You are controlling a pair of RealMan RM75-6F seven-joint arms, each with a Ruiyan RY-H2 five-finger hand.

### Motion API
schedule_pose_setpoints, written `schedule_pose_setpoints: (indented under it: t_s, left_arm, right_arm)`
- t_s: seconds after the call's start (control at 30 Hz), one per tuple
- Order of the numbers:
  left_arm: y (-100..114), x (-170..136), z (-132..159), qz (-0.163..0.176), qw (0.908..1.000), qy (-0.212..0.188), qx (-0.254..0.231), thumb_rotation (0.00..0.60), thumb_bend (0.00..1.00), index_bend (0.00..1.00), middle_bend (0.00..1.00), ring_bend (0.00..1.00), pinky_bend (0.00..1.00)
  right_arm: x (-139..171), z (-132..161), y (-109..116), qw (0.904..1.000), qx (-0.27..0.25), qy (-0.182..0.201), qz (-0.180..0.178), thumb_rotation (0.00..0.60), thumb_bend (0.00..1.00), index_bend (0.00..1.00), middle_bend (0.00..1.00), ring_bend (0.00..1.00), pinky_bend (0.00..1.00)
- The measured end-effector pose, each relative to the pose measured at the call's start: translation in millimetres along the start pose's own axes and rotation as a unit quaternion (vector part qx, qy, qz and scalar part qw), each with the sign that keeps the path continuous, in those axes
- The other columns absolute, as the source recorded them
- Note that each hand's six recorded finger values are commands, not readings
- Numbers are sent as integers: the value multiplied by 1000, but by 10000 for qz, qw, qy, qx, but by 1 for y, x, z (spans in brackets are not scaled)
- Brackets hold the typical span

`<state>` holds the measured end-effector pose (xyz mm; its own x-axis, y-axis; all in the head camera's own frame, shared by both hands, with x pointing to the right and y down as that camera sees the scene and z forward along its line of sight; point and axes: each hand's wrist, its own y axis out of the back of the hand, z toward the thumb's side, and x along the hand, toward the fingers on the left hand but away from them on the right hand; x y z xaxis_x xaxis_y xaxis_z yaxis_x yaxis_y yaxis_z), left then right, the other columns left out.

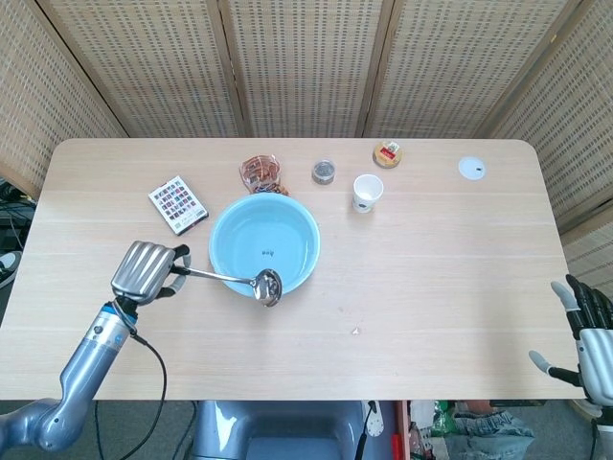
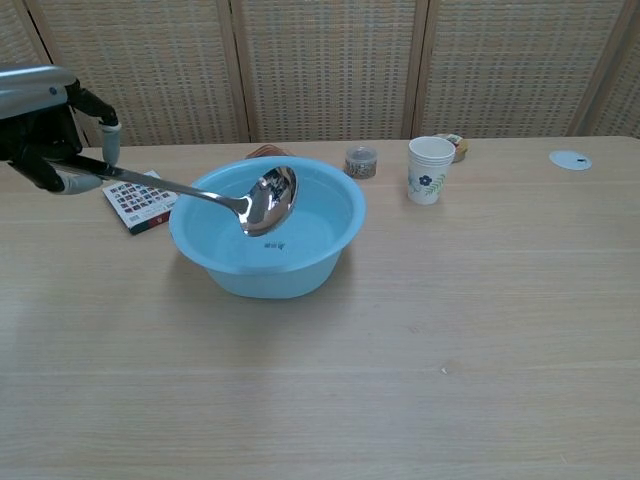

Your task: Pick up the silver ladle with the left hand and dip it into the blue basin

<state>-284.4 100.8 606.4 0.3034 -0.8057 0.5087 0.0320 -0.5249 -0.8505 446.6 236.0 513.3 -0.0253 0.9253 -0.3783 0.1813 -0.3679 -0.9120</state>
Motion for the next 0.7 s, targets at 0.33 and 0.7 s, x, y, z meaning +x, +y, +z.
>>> schedule_pose_setpoints:
  t_s: [0.33,0.7]
  left_arm:
    - [35,64,13,-175,9943,-77,1046,600,543,867,986,992,1000]
    - [31,118,-2,-499,9876,200,1475,600,543,867,986,992,1000]
  right_arm:
    - [-4,-6,2,9998,41,-181,-26,600,0,0,0,0,0]
    - [-10,-18,3,9991,-5,-418,1,600,0,0,0,0,0]
